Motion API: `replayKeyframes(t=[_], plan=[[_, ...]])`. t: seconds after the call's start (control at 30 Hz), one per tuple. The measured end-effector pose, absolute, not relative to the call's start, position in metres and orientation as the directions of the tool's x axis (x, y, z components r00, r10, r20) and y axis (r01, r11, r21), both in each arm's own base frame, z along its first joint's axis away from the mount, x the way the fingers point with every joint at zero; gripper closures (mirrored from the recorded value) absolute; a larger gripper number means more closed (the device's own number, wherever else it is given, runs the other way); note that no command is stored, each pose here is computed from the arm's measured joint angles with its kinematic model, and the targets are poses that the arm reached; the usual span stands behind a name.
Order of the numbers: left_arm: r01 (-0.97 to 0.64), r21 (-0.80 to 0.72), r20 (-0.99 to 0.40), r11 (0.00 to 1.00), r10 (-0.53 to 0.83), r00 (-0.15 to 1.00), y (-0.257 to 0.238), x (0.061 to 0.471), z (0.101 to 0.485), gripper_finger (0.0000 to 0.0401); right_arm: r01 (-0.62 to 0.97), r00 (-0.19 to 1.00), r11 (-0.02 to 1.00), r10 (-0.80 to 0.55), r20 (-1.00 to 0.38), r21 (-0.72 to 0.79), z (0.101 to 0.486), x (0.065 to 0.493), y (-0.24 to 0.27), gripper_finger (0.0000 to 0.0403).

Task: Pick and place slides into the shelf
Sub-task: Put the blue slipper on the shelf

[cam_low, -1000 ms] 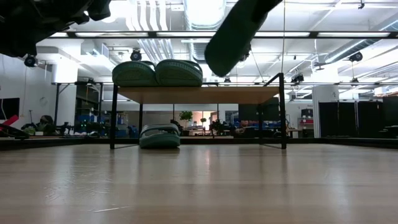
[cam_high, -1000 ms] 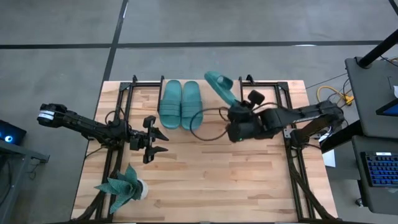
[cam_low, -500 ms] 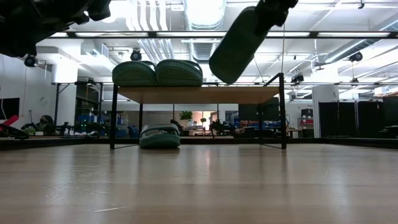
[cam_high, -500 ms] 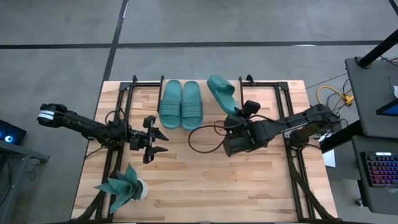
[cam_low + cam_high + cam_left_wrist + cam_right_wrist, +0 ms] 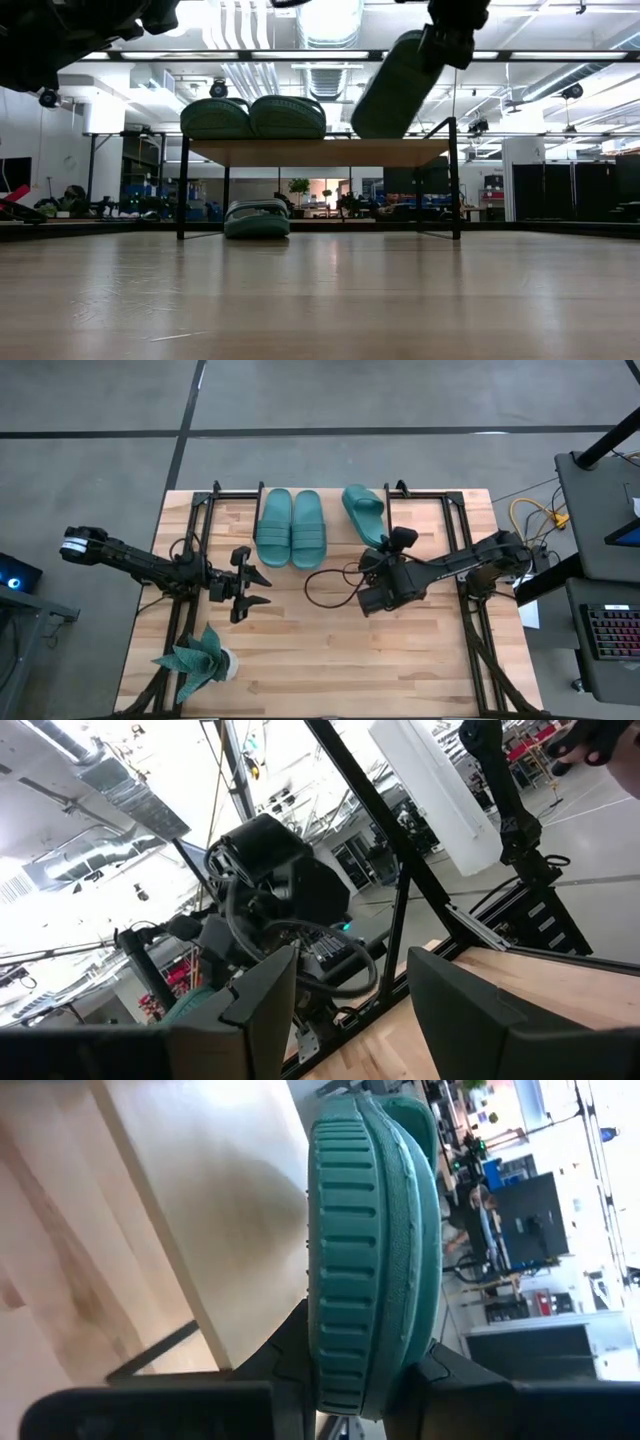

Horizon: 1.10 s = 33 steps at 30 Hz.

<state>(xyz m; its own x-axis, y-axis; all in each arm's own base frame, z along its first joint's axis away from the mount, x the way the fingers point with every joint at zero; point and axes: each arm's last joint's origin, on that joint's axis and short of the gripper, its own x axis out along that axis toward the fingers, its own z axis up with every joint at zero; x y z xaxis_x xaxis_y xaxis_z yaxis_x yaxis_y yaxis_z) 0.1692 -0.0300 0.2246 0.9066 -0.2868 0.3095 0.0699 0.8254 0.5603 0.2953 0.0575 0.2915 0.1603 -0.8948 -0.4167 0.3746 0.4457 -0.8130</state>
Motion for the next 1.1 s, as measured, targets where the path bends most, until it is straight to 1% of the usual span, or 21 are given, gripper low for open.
replayKeyframes(t=[0.4, 0.73, 0.93, 1.0, 1.1], plan=[[0.07, 0.56, 0.309, 0.825, -0.287, 0.907, -0.03, 0.169, 0.225, 0.0224, 0.352, 0.143, 0.439, -0.898, -0.416, -0.827, 0.281, 0.292, 0.057, 0.0344], [0.07, 0.56, 0.309, 0.825, -0.287, 0.907, -0.03, 0.169, 0.225, 0.0224, 0.247, 0.097, 0.415, -0.91, -0.403, -0.876, 0.254, 0.289, 0.056, 0.0344], [0.07, 0.56, 0.309, 0.825, -0.287, 0.907, -0.03, 0.169, 0.225, 0.0224, 0.227, 0.067, 0.442, -0.896, -0.439, -0.868, 0.244, 0.29, 0.057, 0.0344], [0.07, 0.56, 0.31, 0.825, -0.287, 0.906, -0.03, 0.169, 0.225, 0.0224, 0.231, 0.062, 0.452, -0.891, -0.451, -0.862, 0.244, 0.29, 0.057, 0.0328], [0.07, 0.56, 0.309, 0.825, -0.287, 0.907, -0.03, 0.169, 0.225, 0.0224, 0.263, 0.055, 0.466, -0.881, -0.469, -0.845, 0.244, 0.291, 0.057, 0.0278]])
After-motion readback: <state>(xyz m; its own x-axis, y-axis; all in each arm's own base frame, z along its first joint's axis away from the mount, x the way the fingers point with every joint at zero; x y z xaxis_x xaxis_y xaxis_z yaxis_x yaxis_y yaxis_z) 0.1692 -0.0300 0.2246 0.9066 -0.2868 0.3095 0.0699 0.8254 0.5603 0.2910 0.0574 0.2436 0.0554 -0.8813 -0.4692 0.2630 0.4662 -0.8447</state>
